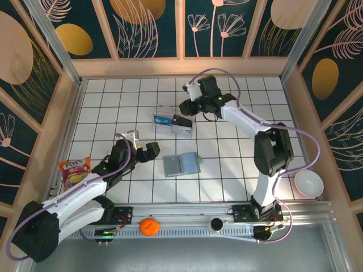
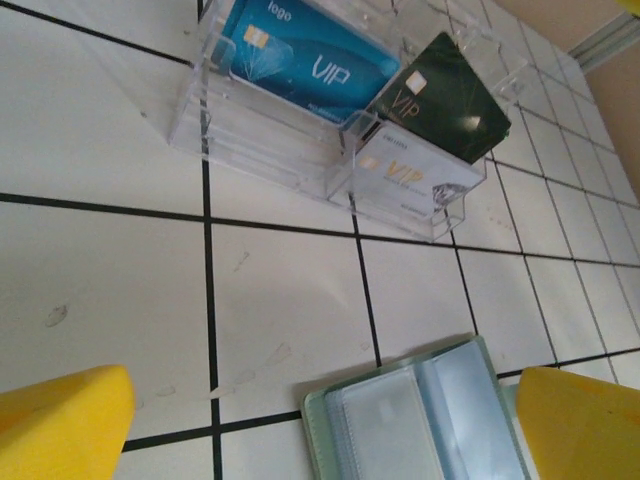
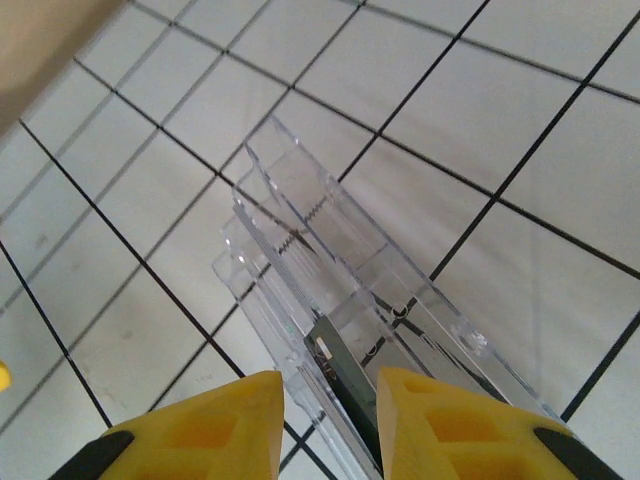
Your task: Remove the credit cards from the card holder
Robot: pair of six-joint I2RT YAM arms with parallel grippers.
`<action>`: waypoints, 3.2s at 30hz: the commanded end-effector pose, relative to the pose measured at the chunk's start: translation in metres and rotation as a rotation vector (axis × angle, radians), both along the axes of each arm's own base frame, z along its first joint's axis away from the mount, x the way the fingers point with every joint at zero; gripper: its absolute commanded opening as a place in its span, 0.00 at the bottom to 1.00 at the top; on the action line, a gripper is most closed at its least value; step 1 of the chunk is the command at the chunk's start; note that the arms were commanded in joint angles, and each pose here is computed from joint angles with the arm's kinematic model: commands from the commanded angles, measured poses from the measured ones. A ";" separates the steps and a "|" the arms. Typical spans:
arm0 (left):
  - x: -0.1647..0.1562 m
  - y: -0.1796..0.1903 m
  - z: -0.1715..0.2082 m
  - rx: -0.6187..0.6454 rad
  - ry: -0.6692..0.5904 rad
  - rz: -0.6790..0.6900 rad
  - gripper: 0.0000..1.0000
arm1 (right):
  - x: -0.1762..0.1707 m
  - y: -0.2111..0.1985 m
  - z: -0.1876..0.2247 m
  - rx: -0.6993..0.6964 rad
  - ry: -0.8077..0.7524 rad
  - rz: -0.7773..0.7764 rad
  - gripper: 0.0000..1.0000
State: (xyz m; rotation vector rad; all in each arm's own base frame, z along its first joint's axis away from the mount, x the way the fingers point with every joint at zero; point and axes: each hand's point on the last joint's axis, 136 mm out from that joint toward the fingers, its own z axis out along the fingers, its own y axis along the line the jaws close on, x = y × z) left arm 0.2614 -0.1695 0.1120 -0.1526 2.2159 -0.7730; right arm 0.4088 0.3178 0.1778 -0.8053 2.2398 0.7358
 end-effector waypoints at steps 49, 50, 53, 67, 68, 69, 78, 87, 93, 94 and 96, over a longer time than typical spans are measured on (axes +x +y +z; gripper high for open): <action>-0.001 -0.010 -0.010 0.011 0.031 -0.070 0.89 | -0.006 0.012 -0.070 -0.283 0.131 0.206 0.27; -0.001 -0.010 -0.011 0.011 0.032 -0.070 0.90 | -0.005 0.012 -0.070 -0.283 0.130 0.205 0.26; -0.001 -0.010 -0.012 0.014 0.033 -0.069 0.89 | -0.006 0.012 -0.072 -0.289 0.133 0.205 0.24; -0.002 -0.010 -0.013 0.014 0.036 -0.069 0.90 | -0.004 0.016 -0.059 -0.289 0.099 0.214 0.05; -0.002 -0.010 -0.013 0.014 0.036 -0.068 0.90 | -0.004 0.017 -0.058 -0.289 0.096 0.216 0.05; -0.002 -0.010 -0.013 0.015 0.035 -0.069 0.90 | -0.005 0.017 -0.056 -0.289 0.094 0.219 0.05; -0.002 -0.011 -0.011 0.015 0.032 -0.077 0.90 | -0.008 0.021 -0.031 -0.293 0.005 0.236 0.00; -0.001 -0.014 -0.009 0.004 0.021 -0.088 0.90 | -0.026 0.018 0.007 -0.356 -0.356 0.233 0.00; -0.002 -0.016 -0.008 -0.008 0.013 -0.100 0.90 | -0.046 0.018 0.008 -0.431 -0.443 0.276 0.00; -0.003 -0.016 -0.009 -0.009 0.013 -0.103 0.90 | -0.046 0.016 0.005 -0.451 -0.440 0.287 0.00; -0.003 -0.017 -0.008 -0.012 0.013 -0.108 0.90 | -0.048 0.015 -0.004 -0.508 -0.445 0.320 0.00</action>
